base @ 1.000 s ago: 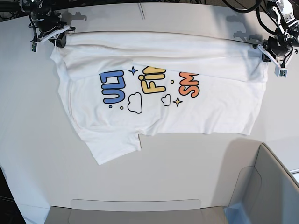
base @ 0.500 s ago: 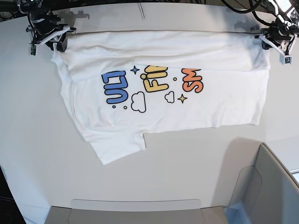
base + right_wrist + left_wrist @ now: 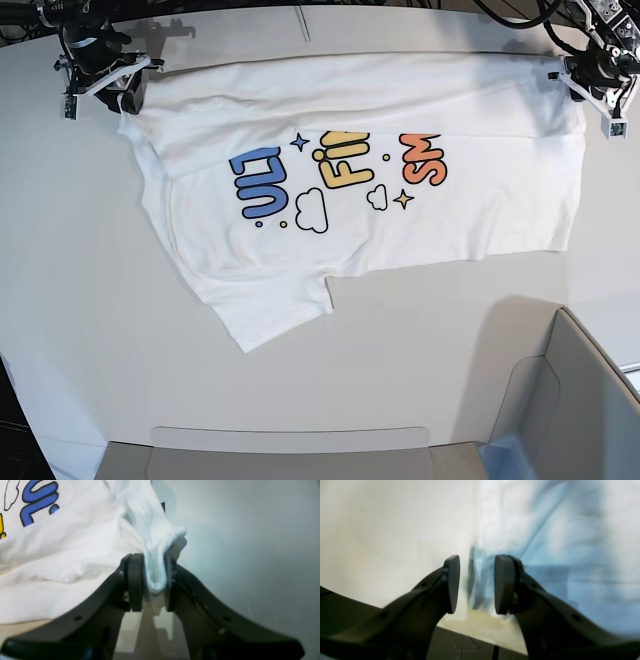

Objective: Layout the t-shirt on the table in an organized manner, then fold the t-shirt properly
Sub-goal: 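Release the shirt edge with both grippers and lift away, then move the right gripper down to the shirt's side edge near the hem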

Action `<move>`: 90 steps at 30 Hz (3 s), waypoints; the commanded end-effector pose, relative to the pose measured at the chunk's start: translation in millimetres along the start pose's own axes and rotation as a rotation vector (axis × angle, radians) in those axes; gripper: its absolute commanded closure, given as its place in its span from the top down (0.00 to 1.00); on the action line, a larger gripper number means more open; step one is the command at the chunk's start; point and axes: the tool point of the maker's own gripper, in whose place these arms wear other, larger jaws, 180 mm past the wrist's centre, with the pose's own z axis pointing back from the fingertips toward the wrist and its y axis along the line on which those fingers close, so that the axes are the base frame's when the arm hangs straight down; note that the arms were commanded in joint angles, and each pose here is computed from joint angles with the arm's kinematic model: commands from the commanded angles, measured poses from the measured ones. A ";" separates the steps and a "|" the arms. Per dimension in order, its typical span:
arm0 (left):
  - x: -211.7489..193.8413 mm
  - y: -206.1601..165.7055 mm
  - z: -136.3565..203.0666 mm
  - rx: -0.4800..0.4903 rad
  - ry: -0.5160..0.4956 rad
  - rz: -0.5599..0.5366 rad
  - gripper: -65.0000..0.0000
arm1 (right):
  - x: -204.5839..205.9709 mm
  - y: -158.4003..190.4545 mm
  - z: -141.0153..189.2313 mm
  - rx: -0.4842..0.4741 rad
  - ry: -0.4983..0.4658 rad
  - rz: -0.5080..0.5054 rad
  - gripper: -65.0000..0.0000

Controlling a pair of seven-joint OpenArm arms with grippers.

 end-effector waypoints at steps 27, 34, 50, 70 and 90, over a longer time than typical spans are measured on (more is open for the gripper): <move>80.2 21.6 17.8 0.047 -0.227 0.091 0.36 | 107.9 -20.1 4.2 -0.029 -0.287 0.168 0.34; 127.9 -10.5 12.9 0.060 -0.241 -0.055 0.36 | 174.6 22.2 -27.6 0.106 -0.362 0.352 0.34; 138.5 -13.6 10.0 0.218 -0.163 -0.107 0.36 | 214.0 22.0 -139.8 0.054 -0.026 0.475 0.34; 153.9 -11.5 14.3 0.224 -0.247 -0.121 0.36 | 136.1 42.1 -206.9 0.196 0.159 0.404 0.34; 133.3 -40.8 1.6 0.155 -0.154 -0.084 0.36 | 12.3 18.2 -129.9 0.143 0.453 0.629 0.00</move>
